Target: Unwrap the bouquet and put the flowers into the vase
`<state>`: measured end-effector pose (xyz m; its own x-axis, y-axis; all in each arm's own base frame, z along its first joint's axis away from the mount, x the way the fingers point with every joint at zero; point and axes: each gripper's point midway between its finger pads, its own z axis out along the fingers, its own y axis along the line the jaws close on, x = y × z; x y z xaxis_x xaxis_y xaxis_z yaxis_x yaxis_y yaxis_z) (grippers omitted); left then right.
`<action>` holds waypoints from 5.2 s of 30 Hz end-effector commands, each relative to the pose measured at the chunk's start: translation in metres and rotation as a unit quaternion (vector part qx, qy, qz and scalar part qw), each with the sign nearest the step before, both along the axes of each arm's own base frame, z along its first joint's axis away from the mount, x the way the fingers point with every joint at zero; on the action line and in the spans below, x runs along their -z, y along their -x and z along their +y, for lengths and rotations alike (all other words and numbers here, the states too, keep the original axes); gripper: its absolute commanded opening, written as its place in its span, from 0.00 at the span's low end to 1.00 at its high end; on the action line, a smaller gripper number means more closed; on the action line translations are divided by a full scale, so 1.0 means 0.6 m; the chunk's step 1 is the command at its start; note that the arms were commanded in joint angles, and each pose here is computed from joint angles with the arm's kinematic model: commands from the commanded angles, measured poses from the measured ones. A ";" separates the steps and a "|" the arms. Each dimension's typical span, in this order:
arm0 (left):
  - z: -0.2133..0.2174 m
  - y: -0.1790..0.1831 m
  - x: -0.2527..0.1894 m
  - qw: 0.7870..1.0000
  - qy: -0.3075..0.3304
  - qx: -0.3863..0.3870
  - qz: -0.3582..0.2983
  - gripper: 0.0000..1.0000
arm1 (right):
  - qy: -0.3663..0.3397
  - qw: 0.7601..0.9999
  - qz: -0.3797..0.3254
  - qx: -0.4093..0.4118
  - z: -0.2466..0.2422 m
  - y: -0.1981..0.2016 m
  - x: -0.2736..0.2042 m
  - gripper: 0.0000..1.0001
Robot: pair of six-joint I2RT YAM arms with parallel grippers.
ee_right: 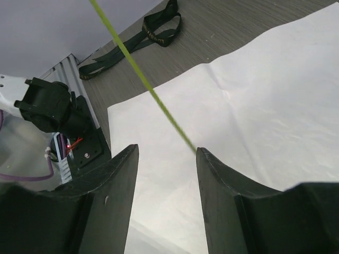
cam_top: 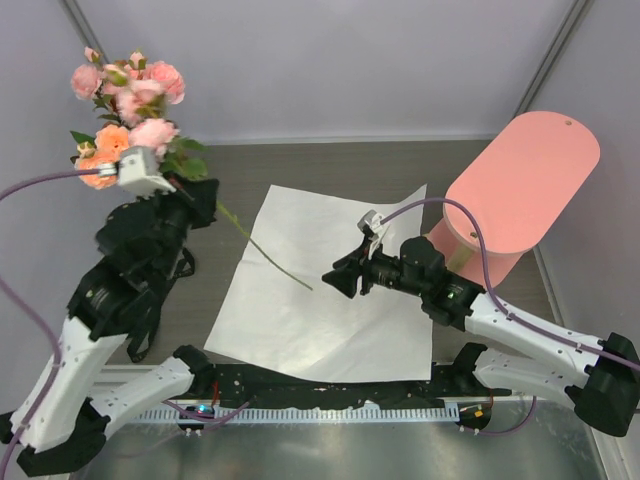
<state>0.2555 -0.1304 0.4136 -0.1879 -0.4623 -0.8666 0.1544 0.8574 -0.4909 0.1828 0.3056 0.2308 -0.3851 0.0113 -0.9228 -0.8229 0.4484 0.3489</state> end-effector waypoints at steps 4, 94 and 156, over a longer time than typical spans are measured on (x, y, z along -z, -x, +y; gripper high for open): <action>0.171 0.023 -0.164 0.959 -0.125 -0.200 -0.156 0.00 | 0.005 0.999 -0.018 0.026 0.000 -0.021 -0.020 0.54; 0.359 -0.257 -0.058 0.827 -0.266 -0.470 -0.156 0.00 | 0.048 0.998 -0.008 0.042 -0.001 -0.039 0.004 0.54; 0.274 -0.117 0.025 0.950 -0.120 -0.289 0.000 1.00 | 0.030 0.998 0.043 0.036 0.010 -0.027 0.007 0.54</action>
